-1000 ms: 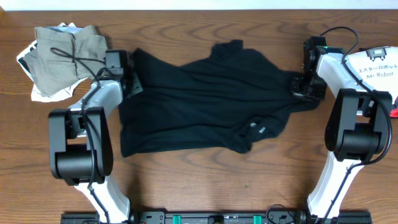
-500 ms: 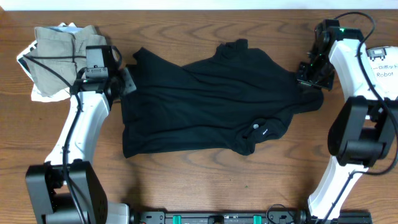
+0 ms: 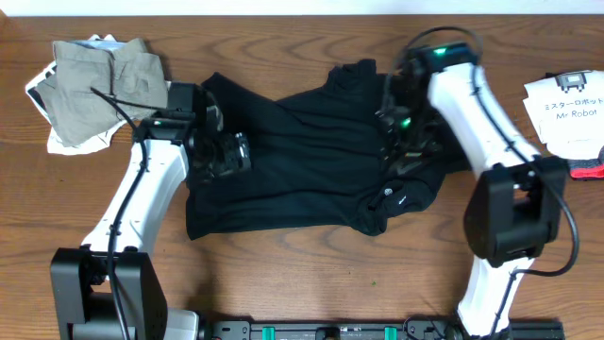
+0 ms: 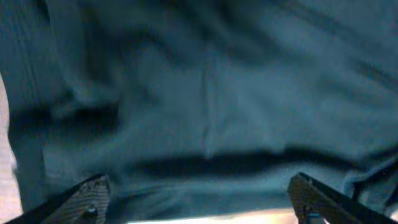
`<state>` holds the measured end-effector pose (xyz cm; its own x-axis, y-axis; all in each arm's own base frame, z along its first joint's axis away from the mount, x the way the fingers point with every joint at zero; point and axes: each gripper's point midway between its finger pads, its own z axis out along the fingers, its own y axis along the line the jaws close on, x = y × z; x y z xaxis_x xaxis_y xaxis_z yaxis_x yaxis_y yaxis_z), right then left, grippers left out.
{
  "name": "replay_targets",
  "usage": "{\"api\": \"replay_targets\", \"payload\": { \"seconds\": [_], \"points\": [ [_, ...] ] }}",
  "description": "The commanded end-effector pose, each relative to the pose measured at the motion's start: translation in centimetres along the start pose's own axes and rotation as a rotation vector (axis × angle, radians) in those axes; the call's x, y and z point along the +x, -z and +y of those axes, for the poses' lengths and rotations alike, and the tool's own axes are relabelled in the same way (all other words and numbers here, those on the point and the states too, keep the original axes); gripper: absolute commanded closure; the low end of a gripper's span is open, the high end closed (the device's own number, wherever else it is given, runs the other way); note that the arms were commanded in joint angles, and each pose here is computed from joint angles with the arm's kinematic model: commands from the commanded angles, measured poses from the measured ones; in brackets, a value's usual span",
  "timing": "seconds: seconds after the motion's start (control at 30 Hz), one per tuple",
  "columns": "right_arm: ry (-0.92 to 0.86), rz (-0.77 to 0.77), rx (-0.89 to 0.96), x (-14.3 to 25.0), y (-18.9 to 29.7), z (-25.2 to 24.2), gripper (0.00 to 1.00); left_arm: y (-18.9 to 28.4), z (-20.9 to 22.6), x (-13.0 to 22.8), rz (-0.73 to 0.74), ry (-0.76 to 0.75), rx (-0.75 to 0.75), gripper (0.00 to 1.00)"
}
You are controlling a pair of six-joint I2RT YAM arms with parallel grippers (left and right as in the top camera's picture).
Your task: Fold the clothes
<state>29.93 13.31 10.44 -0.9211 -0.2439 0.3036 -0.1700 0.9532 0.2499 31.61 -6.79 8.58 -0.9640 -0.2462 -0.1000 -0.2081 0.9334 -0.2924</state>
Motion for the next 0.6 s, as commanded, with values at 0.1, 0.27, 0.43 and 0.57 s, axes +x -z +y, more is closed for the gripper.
{"api": "replay_targets", "payload": {
  "seconds": [0.1,0.27,0.43,0.57],
  "points": [
    [0.044,0.05,0.152,1.5,-0.9,1.3,0.26,0.1,0.9,2.0,0.077,0.016,-0.039,0.02],
    [-0.06,0.057,0.257,2.2,-1.0,0.9,0.23,0.5,3.7,2.0,0.057,0.149,-0.173,0.02],
    [-0.134,0.089,0.271,3.0,-2.3,0.5,0.29,0.7,4.5,2.1,0.07,0.154,-0.177,0.02],
    [-0.168,0.121,0.274,3.5,-4.6,-0.2,0.31,0.6,4.5,1.9,0.065,0.108,-0.173,0.02]
  ]
}}
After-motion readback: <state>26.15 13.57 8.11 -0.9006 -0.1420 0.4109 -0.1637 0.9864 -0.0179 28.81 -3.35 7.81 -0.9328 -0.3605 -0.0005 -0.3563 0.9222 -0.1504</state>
